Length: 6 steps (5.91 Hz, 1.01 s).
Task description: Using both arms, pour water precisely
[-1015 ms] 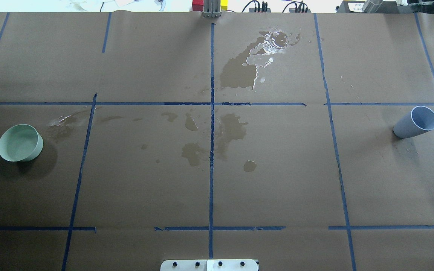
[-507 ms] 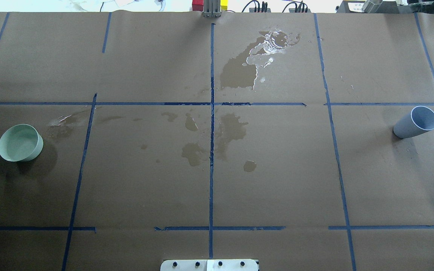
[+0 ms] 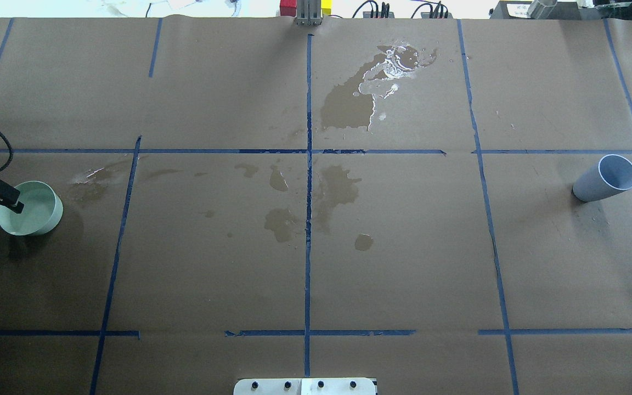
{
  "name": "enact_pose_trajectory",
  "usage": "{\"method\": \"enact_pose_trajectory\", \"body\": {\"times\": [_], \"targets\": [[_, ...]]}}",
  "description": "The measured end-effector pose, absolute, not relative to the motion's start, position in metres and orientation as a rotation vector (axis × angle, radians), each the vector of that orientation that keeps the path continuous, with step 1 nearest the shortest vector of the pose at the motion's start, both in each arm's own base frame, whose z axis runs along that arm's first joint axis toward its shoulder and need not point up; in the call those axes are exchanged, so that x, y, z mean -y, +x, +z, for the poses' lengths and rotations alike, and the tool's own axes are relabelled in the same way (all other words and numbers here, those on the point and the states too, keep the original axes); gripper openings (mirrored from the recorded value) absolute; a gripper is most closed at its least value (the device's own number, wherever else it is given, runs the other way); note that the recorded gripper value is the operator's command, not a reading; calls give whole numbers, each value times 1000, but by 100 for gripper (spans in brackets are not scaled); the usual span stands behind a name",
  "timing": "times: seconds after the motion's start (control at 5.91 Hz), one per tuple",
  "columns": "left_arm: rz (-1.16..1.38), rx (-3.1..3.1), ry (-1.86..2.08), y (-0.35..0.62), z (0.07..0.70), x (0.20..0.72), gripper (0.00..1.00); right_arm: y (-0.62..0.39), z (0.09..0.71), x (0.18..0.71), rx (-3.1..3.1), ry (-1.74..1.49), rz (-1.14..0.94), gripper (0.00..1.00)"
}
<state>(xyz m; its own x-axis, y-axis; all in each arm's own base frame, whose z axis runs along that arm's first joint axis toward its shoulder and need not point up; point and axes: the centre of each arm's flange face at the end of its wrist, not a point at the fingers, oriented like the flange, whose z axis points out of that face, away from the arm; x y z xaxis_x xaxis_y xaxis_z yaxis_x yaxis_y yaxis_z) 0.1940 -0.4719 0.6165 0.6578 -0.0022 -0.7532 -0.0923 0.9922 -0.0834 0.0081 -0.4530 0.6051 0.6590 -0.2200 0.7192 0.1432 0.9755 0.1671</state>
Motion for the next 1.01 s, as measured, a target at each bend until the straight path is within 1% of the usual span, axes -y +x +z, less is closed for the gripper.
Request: {"method": "enact_pose_trajectory", "body": {"times": [0.34, 0.68, 0.85, 1.01], "targets": [[47, -845, -132, 195, 629, 472, 78, 8, 606, 452, 827, 96, -206, 100], [41, -839, -147, 197, 639, 474, 7, 8, 606, 452, 829, 96, -205, 100], [45, -840, -146, 198, 639, 475, 0, 8, 606, 452, 829, 96, -205, 100], [49, -844, -141, 199, 635, 477, 0, 8, 606, 452, 829, 94, -204, 100]]}}
